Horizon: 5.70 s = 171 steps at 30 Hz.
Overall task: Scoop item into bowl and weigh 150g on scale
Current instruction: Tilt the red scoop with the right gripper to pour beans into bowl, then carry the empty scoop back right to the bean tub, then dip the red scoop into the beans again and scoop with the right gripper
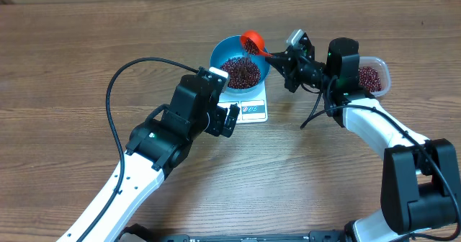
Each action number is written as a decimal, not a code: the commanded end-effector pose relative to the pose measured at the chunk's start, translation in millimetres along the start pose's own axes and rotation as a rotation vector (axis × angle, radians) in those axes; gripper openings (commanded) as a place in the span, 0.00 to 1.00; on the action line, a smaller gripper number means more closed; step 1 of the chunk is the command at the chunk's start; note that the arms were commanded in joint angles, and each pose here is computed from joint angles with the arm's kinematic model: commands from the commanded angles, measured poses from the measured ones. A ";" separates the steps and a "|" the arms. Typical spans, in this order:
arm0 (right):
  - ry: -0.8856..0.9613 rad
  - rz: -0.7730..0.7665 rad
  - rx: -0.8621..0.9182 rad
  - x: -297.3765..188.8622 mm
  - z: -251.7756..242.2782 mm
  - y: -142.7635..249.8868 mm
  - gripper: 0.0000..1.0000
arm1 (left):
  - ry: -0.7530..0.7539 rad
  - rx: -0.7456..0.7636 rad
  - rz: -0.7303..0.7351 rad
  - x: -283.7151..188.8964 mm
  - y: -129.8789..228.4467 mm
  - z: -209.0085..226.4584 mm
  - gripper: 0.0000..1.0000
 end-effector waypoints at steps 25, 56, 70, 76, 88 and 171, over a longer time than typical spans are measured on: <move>0.042 -0.045 -0.135 0.4 -4.9 -10.6 0.04 | 0.012 0.012 0.001 1.4 0.1 -1.5 0.99; 0.594 0.026 0.182 -86.8 -9.4 -47.0 0.04 | 0.012 0.012 0.001 1.4 0.1 -1.5 1.00; 1.247 0.298 0.188 -163.6 -41.5 -3.0 0.04 | 0.012 0.012 0.001 1.4 0.1 -1.5 1.00; 1.263 0.404 0.217 -171.5 -45.2 17.1 0.04 | 0.012 0.012 0.001 1.4 0.1 -1.5 1.00; 1.312 0.560 0.288 -174.8 -77.0 63.7 0.04 | 0.012 0.012 0.001 1.4 0.1 -1.5 0.99; 0.758 0.528 0.614 -145.1 -100.0 127.3 0.04 | 0.012 0.012 0.001 1.4 0.1 -1.5 1.00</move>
Point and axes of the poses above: each gripper's point midway between its finger pads, its own x axis out along the fingers, its own z axis along the line the jaws close on, y = z × x, the point moved 5 cm from there along -x, back along the fingers, and after that the axes turned 12 degrees about x, right-handed, at the moved point
